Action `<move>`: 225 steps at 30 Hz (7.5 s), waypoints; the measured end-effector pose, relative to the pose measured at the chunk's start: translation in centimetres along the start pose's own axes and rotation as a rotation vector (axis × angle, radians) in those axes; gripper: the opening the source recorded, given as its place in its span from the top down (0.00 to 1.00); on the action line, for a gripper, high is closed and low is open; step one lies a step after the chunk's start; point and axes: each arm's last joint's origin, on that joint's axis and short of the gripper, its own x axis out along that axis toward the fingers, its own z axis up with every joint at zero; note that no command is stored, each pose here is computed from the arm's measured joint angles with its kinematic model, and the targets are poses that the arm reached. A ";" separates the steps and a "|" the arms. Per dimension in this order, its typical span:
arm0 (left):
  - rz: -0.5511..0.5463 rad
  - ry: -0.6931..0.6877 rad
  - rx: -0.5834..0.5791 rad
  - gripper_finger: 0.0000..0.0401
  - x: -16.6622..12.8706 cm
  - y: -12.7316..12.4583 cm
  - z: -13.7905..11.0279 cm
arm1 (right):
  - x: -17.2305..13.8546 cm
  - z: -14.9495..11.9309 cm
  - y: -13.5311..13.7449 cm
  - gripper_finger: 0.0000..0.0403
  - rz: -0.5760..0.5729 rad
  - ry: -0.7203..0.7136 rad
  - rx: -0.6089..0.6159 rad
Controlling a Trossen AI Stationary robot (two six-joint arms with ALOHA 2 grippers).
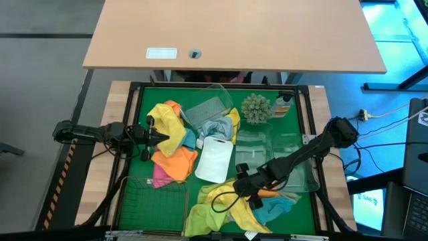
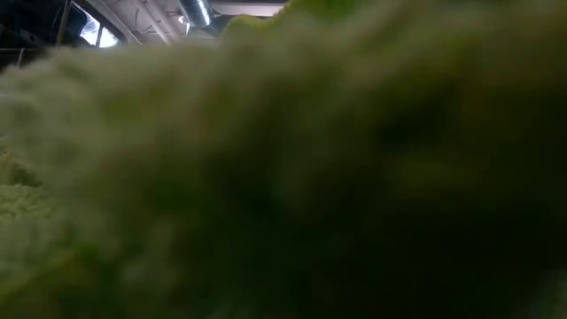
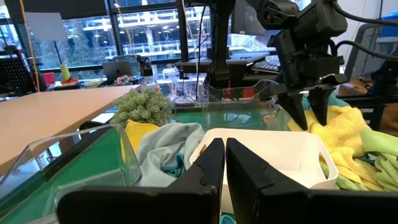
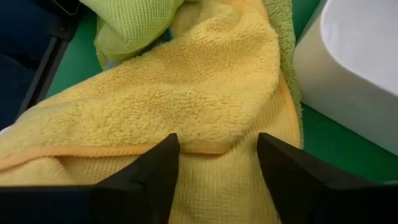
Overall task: Sort microfiber towel by color & place in baskets
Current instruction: Put the yellow microfiber towel into the right transparent bin
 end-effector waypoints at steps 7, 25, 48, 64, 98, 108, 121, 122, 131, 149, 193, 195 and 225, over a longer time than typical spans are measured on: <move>0.000 0.000 0.000 0.97 0.0 0.0 0.0 | 0.1 -0.1 0.0 0.76 0.003 0.014 0.002; 0.000 0.000 0.000 0.97 0.0 0.0 0.0 | -3.0 2.4 0.3 0.98 -0.006 -0.015 -0.005; 0.002 0.002 0.001 0.97 0.0 0.0 0.0 | -23.4 2.5 -0.5 0.99 -0.176 -0.153 0.114; 0.003 0.001 0.001 0.97 0.0 0.0 0.0 | -32.5 -6.8 -2.2 1.00 -0.151 -0.109 0.568; 0.003 0.001 0.001 0.97 0.0 0.0 0.0 | -23.3 -14.6 -3.2 0.99 -0.270 0.268 0.638; 0.005 -0.021 -0.002 0.97 0.0 0.0 0.2 | -17.1 -16.1 -3.1 0.96 -0.235 0.405 0.673; 0.107 -0.038 -0.041 0.97 0.0 0.3 0.4 | -15.4 -15.1 -2.9 0.86 -0.212 0.378 0.681; 0.107 -0.038 -0.041 0.97 0.0 0.3 0.4 | -15.3 -15.0 -2.9 0.83 -0.210 0.371 0.689; 0.108 -0.039 -0.058 0.97 0.0 0.3 0.4 | -15.4 -15.1 -2.9 0.51 -0.226 0.370 0.720; 0.169 -0.126 -0.146 0.66 -0.2 0.7 2.2 | -15.4 -15.2 -2.5 0.41 -0.099 0.447 0.746; 0.382 0.594 -0.071 0.67 2.9 0.3 -2.3 | -17.9 -12.0 -2.3 0.41 -0.095 0.212 0.729; 0.379 0.600 -0.070 0.70 2.9 0.3 -2.4 | -17.9 -12.0 -2.3 0.41 -0.096 0.213 0.729; 0.267 0.110 -0.269 1.00 4.4 0.1 2.2 | -18.2 -6.8 -2.5 0.41 -0.251 -0.415 0.371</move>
